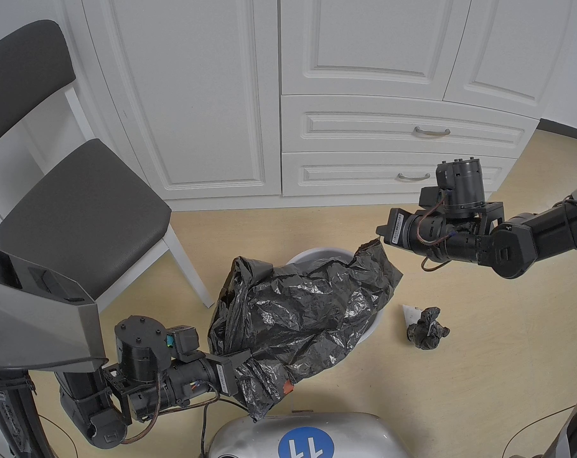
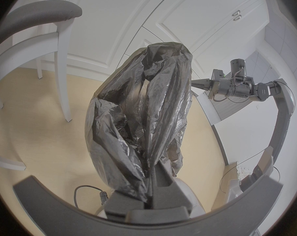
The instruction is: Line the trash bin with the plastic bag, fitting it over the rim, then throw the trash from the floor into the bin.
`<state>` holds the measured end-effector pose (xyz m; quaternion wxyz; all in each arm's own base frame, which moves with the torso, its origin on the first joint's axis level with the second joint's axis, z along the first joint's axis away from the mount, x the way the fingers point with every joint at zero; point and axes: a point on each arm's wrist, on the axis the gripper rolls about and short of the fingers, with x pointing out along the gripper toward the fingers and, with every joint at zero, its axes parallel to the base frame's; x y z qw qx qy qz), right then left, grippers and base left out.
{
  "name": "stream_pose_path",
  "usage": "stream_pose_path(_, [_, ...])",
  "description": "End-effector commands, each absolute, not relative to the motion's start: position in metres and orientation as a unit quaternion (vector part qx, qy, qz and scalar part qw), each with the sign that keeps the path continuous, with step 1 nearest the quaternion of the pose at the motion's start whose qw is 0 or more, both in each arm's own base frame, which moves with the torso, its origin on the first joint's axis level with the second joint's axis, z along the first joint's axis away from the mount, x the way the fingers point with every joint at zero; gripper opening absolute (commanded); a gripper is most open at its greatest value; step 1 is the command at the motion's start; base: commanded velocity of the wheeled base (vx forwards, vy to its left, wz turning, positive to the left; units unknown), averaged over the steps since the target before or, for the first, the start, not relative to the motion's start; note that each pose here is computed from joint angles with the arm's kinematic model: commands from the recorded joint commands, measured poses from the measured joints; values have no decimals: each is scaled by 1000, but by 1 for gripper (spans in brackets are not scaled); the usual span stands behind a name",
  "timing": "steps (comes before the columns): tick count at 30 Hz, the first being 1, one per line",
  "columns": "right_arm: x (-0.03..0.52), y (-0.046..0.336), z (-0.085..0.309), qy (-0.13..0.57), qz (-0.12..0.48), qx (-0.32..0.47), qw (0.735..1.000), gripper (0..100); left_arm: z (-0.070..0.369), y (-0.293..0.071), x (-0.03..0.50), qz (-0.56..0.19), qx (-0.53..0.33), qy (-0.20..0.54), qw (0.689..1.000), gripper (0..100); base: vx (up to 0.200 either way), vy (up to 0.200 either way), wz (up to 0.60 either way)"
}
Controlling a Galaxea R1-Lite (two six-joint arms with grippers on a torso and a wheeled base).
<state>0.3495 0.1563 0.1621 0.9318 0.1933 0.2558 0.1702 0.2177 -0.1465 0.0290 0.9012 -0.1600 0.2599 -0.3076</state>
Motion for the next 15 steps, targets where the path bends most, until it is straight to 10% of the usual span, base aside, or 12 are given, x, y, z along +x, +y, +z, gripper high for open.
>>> stream_pose_path(1, [343,155,151,275,191,161,929,0,30,-146,216,-309,-160,259,901,0,0,0,0])
stream_pose_path(15, [378,205,16,337,179,126,916,0,34,-145,213,-311,-160,255,901,0,0,0,0])
